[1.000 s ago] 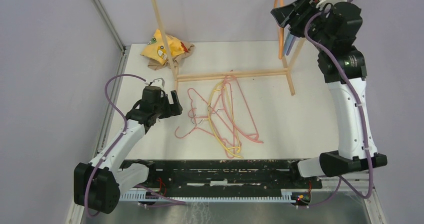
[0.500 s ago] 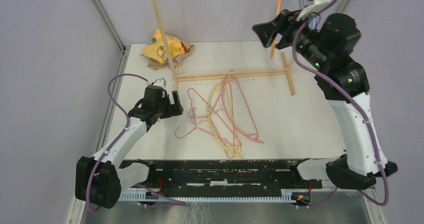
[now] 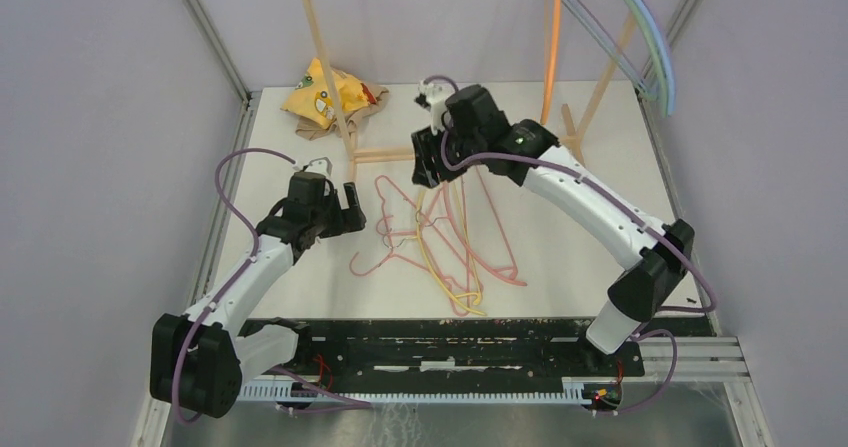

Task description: Organize the hangers

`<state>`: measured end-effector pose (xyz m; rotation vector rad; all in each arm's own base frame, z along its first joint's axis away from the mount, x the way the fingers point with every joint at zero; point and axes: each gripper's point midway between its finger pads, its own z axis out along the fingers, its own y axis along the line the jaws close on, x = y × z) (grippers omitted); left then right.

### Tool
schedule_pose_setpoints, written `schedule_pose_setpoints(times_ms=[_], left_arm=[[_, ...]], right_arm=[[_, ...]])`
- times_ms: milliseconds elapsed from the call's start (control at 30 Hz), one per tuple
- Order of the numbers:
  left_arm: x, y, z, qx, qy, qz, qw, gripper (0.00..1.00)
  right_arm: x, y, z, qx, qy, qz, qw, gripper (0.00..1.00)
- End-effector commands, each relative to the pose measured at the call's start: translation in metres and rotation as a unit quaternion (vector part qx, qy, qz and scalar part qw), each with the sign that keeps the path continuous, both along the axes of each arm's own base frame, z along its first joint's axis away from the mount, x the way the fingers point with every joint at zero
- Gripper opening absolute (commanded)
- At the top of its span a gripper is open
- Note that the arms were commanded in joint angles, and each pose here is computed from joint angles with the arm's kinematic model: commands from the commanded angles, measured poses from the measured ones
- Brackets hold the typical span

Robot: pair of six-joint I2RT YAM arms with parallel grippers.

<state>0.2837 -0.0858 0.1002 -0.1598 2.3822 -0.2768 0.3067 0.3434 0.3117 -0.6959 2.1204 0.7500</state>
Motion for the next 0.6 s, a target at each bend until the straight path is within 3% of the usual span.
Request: schedule_pose_setpoints(times_ms=[0, 200, 567], left_arm=[[0.0, 0.003, 0.007, 0.012, -0.025, -0.009, 1.0, 0.99], [-0.005, 0.004, 0.002, 0.013, -0.018, -0.009, 1.0, 0.99], [-0.004, 0.003, 0.0, 0.01, -0.016, -0.011, 1.0, 0.99]], right_arm=[[-0.011, -0.027, -0.094, -0.09, 0.072, -0.032, 0.993, 0.58], [-0.04, -0.053, -0.202, -0.187, 0.164, -0.022, 0.968, 0.5], [-0.026, -0.073, -0.262, -0.263, 0.151, -0.04, 0.952, 0.5]])
